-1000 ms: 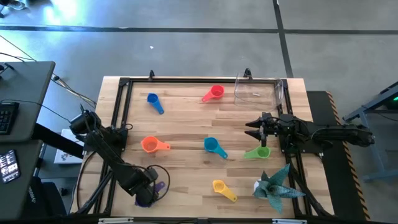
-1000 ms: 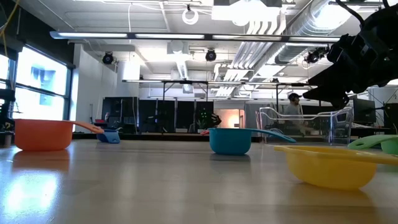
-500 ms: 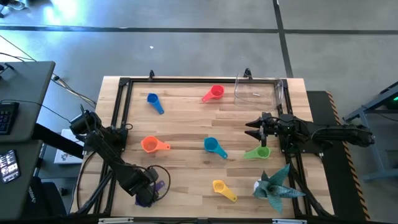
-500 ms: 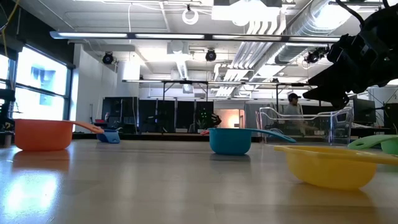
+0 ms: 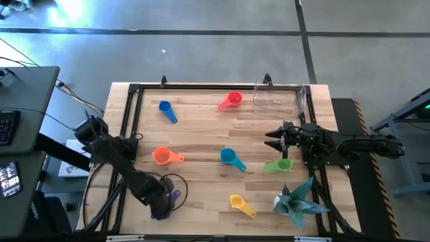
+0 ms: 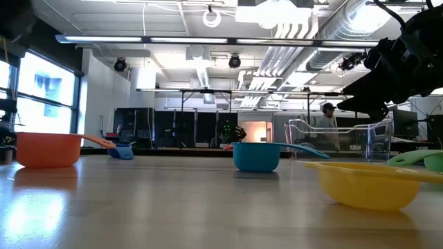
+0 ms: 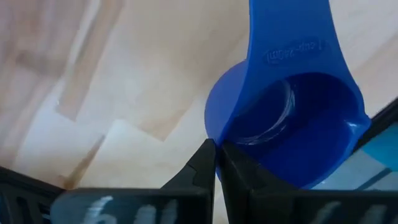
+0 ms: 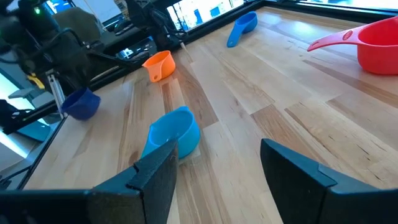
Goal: Nest measuring cups in basket
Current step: Move the purple measuring cup to the top center of the table
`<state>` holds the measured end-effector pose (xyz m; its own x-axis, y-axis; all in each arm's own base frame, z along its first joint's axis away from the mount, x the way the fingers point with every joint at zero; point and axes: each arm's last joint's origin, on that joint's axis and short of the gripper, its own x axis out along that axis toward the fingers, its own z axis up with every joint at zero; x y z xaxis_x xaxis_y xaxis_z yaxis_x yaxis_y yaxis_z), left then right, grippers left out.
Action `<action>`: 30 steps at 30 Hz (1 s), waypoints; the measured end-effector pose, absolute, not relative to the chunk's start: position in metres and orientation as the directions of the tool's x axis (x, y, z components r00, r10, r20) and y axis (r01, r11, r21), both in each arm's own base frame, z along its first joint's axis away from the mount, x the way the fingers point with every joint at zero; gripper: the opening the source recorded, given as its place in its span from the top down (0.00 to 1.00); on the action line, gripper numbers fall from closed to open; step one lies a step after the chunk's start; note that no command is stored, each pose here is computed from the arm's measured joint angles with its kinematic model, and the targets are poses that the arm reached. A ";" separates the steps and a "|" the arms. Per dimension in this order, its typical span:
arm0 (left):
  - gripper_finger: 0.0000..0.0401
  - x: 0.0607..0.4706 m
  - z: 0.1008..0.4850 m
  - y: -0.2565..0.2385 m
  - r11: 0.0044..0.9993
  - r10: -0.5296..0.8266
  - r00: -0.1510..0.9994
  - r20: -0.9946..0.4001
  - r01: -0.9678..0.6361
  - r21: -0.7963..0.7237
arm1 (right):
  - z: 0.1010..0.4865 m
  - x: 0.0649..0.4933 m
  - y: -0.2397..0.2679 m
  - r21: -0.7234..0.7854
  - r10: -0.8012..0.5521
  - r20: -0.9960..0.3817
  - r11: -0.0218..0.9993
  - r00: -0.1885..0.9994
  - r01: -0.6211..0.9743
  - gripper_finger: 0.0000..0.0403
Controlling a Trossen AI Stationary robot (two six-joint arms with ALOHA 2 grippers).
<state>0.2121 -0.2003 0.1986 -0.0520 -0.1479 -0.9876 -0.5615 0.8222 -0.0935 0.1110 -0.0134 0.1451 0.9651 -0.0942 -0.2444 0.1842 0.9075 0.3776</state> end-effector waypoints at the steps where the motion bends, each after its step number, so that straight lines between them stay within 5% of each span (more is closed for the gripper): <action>1: 0.99 0.215 0.201 -0.195 0.820 -0.155 -0.042 -0.987 -0.563 -0.104 | 0.145 0.111 -0.013 0.378 -0.094 -0.244 0.908 0.965 0.184 0.45; 17: 1.00 0.257 0.247 -0.077 0.798 -0.096 0.217 -0.972 -0.567 -0.205 | 0.145 0.111 -0.013 0.404 -0.094 -0.245 0.895 0.965 0.190 0.45; 30: 1.00 0.267 0.253 0.028 0.803 0.010 0.292 -0.956 -0.572 -0.166 | 0.146 0.111 -0.013 0.534 -0.094 -0.240 0.818 0.966 0.212 0.45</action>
<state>0.2673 0.0278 0.2529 0.2917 0.0101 -0.9564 -0.5723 0.8030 -0.1661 0.1111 -0.0134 0.1457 0.9663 -0.0940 -0.2396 0.2120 0.8184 0.5341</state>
